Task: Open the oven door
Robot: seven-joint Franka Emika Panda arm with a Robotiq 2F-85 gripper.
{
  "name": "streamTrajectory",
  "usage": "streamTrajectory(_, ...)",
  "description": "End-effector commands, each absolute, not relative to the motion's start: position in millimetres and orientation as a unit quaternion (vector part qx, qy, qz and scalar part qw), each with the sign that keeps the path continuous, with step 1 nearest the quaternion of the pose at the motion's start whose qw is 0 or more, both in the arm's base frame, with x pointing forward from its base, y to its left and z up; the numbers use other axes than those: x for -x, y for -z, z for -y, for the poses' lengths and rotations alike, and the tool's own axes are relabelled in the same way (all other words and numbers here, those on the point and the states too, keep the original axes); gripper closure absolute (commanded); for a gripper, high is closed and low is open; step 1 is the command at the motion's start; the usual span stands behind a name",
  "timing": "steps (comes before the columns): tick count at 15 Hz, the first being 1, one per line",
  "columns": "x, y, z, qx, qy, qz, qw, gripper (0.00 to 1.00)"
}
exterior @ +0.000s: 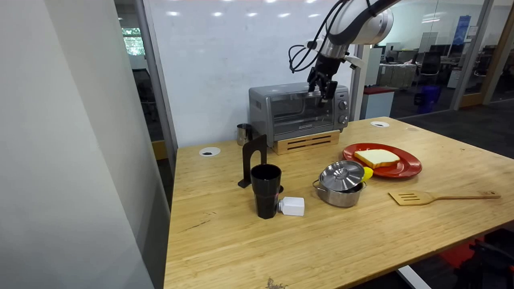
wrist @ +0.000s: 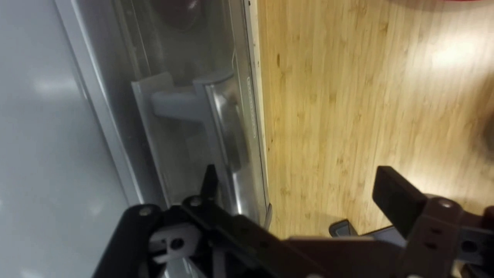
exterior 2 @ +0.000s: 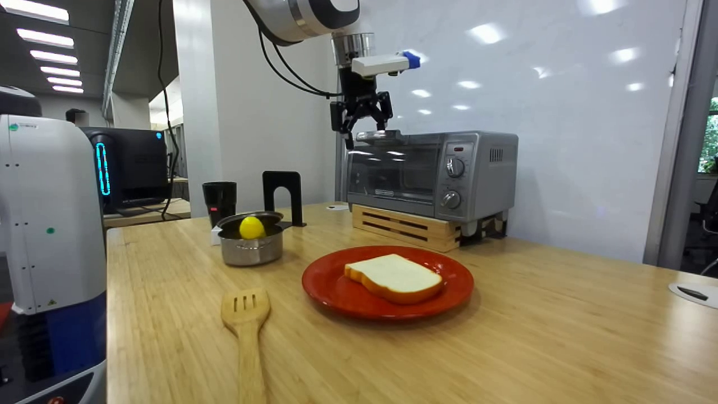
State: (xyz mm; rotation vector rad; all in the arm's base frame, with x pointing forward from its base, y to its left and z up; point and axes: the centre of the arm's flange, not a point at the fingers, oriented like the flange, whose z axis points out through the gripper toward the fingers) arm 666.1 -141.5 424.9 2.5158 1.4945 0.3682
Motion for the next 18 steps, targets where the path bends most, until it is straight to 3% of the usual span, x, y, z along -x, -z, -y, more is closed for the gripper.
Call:
streamTrajectory(1, -662.3, -425.7, 148.5, -0.848, -0.114, -0.513, 0.074, 0.00)
streamTrajectory(7, -655.1, -407.4, 145.3, -0.836, -0.078, -0.528, 0.129, 0.00)
streamTrajectory(8, -655.0, -405.0, 143.8, -0.830, -0.071, -0.535, 0.142, 0.19)
streamTrajectory(13, -657.7, -399.0, 131.8, -0.805, -0.052, -0.562, 0.182, 0.56)
streamTrajectory(17, -659.7, -397.6, 119.2, -0.786, -0.047, -0.581, 0.205, 0.69)
streamTrajectory(18, -659.7, -396.8, 115.5, -0.780, -0.045, -0.587, 0.212, 0.68)
